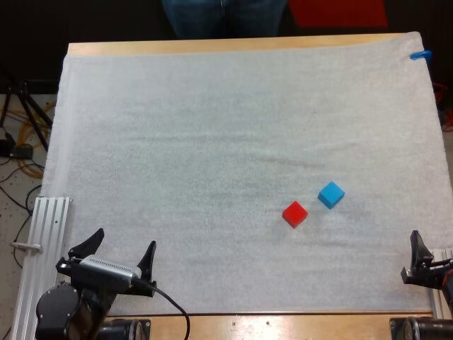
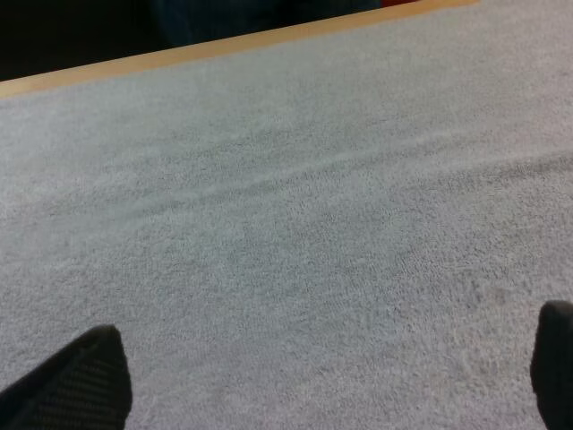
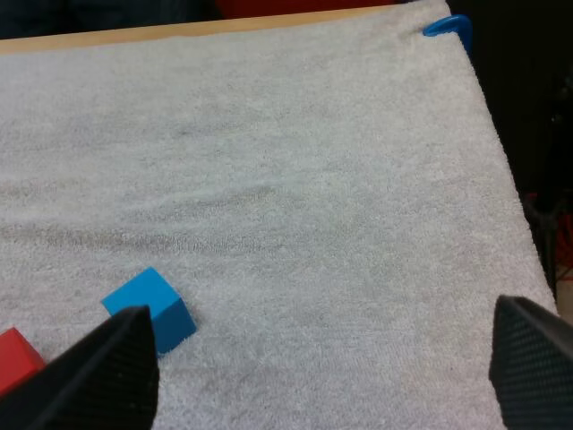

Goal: Stack red cube on blue cube

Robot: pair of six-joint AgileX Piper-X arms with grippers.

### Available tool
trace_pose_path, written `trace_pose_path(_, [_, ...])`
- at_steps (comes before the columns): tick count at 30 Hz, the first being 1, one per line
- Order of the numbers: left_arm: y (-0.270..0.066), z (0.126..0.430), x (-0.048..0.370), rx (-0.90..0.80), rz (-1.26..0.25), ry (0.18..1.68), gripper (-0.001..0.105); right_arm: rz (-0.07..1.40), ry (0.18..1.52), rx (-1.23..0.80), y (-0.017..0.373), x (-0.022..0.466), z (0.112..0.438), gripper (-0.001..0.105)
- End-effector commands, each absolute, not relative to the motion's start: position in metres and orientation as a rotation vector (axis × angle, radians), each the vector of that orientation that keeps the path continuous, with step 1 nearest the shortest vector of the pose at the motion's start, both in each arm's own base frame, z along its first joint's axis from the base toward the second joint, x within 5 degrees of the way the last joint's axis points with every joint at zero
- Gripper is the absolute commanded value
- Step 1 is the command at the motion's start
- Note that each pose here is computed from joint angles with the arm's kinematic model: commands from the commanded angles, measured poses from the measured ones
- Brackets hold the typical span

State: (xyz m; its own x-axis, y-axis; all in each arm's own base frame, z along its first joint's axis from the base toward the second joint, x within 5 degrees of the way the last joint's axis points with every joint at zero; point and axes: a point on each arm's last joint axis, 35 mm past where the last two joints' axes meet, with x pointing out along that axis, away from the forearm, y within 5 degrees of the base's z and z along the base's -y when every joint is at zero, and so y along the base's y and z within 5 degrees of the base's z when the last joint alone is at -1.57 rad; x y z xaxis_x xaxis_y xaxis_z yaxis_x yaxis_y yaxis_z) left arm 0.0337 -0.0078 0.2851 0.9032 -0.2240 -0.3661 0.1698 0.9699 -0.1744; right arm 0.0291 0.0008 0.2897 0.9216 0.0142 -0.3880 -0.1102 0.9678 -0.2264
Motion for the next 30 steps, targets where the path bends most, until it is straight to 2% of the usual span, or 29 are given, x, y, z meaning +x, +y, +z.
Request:
trace_pose_path(1, [-0.008, 0.287, 0.035, -0.153, -0.202, 0.394, 0.087, 0.071, 0.400, -0.246, 0.001, 0.031, 0.291, 0.074])
trace_pose_path(22, [-0.008, 0.287, 0.035, -0.149, -0.224, 0.396, 0.087, 0.075, 0.399, -0.251, 0.001, 0.031, 0.291, 0.074])
trace_pose_path(25, [-0.010, 0.287, 0.035, -0.142, -0.266, 0.399, 0.087, 0.082, 0.393, -0.250, 0.001, 0.031, 0.292, 0.074])
trace_pose_path(30, [-0.015, 0.299, 0.028, -0.128, -0.431, 0.376, 0.087, 0.092, 0.357, -0.256, 0.002, 0.022, 0.309, 0.074])
